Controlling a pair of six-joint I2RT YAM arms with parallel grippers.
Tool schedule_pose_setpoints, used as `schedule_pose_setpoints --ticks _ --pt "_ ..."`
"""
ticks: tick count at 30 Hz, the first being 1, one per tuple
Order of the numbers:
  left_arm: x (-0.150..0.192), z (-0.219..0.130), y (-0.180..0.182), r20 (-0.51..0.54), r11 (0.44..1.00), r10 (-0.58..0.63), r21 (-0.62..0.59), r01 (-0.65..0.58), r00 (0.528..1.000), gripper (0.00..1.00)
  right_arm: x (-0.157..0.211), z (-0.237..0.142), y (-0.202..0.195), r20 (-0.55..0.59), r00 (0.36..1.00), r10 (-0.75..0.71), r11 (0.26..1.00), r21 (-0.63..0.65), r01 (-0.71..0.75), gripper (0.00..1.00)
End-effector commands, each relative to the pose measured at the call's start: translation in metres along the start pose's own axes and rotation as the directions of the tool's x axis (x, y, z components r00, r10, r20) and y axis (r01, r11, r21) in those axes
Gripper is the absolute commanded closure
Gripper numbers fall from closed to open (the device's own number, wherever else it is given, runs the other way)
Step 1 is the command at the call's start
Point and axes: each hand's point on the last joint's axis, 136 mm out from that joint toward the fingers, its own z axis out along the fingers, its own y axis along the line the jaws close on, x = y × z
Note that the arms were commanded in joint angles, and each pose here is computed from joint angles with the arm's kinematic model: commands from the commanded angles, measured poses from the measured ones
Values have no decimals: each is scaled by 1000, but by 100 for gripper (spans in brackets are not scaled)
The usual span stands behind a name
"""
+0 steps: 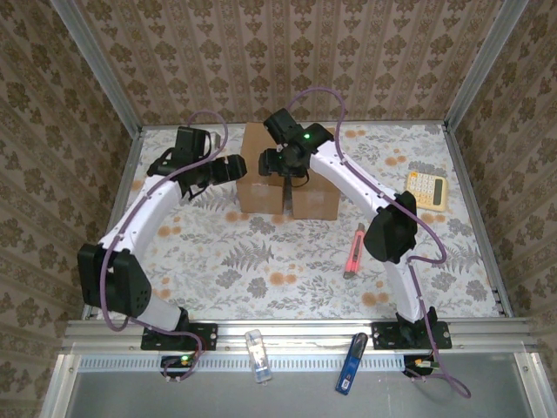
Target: Unpack the express box
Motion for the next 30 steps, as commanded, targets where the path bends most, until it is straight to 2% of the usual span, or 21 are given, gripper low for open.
schedule_pose_setpoints --ticks 1,8,21,30 --pt "-24 -4 -15 55 998 25 58 -28 998 15 2 1 -9 11 1000 28 998 58 -28 30" --pt "-33 11 -18 56 995 23 100 -29 998 15 4 10 -9 5 999 49 997 58 -49 26" --pt "-30 47 -18 11 986 -10 165 8 1000 15 -2 24 3 -14 998 60 997 42 -59 27" --pt "-20 57 -24 -21 970 -46 238 49 999 20 0 32 4 -26 997 66 997 37 -65 27"
